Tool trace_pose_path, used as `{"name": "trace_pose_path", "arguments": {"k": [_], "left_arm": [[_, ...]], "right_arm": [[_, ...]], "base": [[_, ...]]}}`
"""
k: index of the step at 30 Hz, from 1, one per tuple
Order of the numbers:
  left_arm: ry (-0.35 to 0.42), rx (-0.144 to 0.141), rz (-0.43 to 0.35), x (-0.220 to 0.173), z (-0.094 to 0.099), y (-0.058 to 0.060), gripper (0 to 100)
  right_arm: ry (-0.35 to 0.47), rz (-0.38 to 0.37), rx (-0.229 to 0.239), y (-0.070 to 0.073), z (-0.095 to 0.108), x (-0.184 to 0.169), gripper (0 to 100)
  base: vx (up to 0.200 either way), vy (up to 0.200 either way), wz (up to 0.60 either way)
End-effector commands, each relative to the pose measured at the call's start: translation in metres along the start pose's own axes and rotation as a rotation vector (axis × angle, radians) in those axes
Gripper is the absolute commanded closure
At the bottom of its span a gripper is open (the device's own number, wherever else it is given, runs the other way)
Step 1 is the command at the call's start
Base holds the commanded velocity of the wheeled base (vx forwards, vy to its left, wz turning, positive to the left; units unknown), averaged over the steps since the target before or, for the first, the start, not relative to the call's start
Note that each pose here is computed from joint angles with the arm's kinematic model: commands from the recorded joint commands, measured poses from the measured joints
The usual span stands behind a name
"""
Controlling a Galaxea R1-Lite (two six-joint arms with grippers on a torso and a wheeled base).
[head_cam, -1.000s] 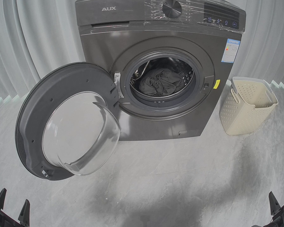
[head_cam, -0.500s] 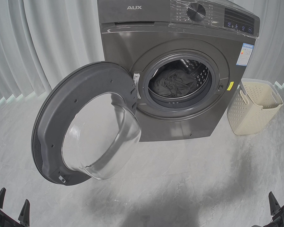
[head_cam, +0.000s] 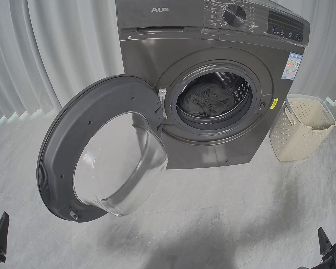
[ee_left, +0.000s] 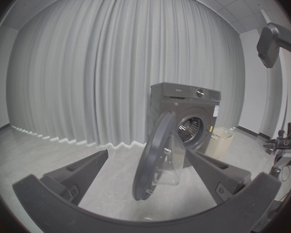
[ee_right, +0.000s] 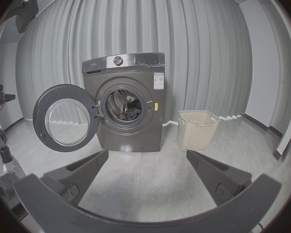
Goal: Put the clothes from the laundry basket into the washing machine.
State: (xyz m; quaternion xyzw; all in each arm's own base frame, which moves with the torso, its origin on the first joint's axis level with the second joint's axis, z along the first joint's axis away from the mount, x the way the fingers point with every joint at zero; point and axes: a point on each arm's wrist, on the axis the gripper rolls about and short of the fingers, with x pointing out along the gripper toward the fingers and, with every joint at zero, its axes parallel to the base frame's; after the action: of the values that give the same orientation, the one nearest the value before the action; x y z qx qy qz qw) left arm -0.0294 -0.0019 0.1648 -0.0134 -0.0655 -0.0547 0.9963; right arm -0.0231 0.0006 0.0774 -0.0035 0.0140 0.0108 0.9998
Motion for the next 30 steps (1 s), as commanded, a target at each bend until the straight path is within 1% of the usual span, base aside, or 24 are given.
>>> {"name": "trace_pose_path", "arguments": {"k": [1, 3, 5, 8, 16, 18, 22, 24, 27, 30], "left_arm": [[0.210, -0.039, -0.123, 0.051, 0.012, 0.002, 0], [0.236, -0.046, -0.135, 0.059, 0.010, 0.002, 0], [0.250, -0.047, -0.138, 0.067, 0.010, 0.003, 0], [0.229, -0.045, -0.140, 0.070, 0.009, 0.003, 0], [0.228, -0.045, -0.151, 0.070, 0.003, 0.003, 0], [0.210, -0.041, -0.158, 0.069, 0.007, 0.002, 0], [0.210, -0.041, -0.158, 0.071, 0.009, 0.003, 0], [0.213, -0.041, -0.158, 0.072, 0.009, 0.003, 0], [0.237, -0.042, -0.165, 0.078, 0.008, 0.003, 0], [0.242, -0.046, -0.184, 0.087, 0.009, 0.002, 0]], "right_arm": [[-0.008, 0.000, 0.000, 0.000, -0.002, -0.001, 0], [-0.008, 0.000, 0.000, 0.000, -0.002, -0.001, 0], [-0.008, -0.002, 0.001, 0.000, -0.002, -0.001, 0], [-0.008, -0.003, 0.001, 0.000, -0.002, -0.001, 0], [-0.008, -0.003, 0.000, 0.000, -0.002, -0.001, 0], [-0.008, -0.008, -0.002, 0.000, -0.002, -0.001, 0], [-0.008, -0.002, 0.001, 0.000, -0.002, -0.001, 0], [-0.008, -0.002, 0.003, 0.000, -0.002, -0.001, 0], [-0.008, -0.002, 0.003, 0.000, -0.002, -0.001, 0], [-0.008, -0.002, 0.003, 0.000, -0.002, -0.001, 0]], "base": [[0.000, 0.000, 0.00], [0.000, 0.000, 0.00], [0.000, 0.000, 0.00], [0.000, 0.000, 0.00], [0.000, 0.000, 0.00], [0.000, 0.000, 0.60], [0.000, 0.000, 0.60], [0.000, 0.000, 0.00], [0.000, 0.000, 0.00], [0.000, 0.000, 0.00]]}}
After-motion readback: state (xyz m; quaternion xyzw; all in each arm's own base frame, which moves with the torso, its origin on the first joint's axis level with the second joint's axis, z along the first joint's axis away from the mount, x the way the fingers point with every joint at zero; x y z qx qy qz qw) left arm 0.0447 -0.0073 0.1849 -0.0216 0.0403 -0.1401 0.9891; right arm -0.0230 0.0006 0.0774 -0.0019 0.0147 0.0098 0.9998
